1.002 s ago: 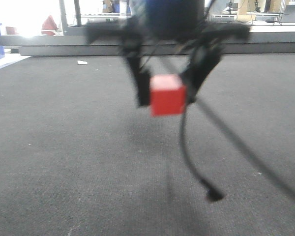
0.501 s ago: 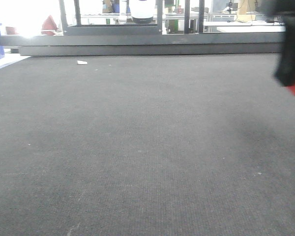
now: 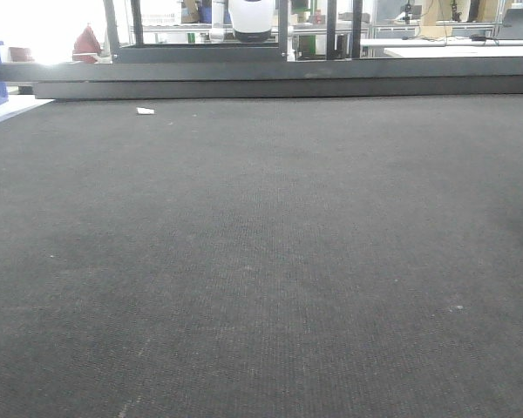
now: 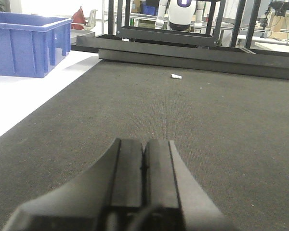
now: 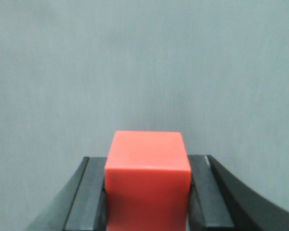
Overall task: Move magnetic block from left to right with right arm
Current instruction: 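Raise the held red cube out of view with the right arm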
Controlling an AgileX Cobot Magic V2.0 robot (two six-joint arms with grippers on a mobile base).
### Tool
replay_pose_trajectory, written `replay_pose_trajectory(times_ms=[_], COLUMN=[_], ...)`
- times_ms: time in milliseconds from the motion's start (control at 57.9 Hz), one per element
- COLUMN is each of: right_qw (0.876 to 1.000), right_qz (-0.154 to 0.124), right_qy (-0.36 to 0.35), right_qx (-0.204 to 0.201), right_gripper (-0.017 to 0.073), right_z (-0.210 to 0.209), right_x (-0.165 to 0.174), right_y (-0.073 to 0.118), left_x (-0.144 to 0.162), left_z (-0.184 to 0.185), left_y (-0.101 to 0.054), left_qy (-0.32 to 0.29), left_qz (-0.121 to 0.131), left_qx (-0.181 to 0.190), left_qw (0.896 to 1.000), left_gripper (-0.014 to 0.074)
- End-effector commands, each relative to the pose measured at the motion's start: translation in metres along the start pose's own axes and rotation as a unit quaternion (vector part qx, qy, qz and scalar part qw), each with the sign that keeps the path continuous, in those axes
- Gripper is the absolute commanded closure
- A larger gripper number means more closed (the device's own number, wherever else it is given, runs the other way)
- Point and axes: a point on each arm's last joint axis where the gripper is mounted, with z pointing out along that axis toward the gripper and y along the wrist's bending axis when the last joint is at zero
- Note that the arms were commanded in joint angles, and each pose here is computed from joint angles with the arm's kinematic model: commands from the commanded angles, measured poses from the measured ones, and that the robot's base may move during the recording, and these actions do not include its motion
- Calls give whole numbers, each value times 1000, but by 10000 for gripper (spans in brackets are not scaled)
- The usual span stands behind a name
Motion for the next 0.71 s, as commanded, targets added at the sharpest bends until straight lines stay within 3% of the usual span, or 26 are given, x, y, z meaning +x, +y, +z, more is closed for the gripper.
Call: replay_pose_trajectory(times_ms=[0,121,345,536,691], right_qw=[992,984,967,956,955], right_qz=[-5,-18,-92,-91,-90], right_qy=[-129,-177,-237,-278,-282], right_qx=[-4,-4,16,18,18], right_gripper=[306,306,306,306,306], right_z=[-19,-36,-69,-90,-92], right_x=[-13,-3,17,21,22], right_y=[0,-1,-4,-4,-4], left_x=[-6,-6,-6,-6,-6], left_z=[-1,-1,-1,-1,-1], left_y=[0,0,0,0,0], left_qy=[-45,-45,-45,-45,-45], left_qz=[-6,-6,-6,-6,-6], left_qx=[5,5,5,5,5], left_qw=[999,999,999,999,999], left_gripper=[711,711,711,711,711])
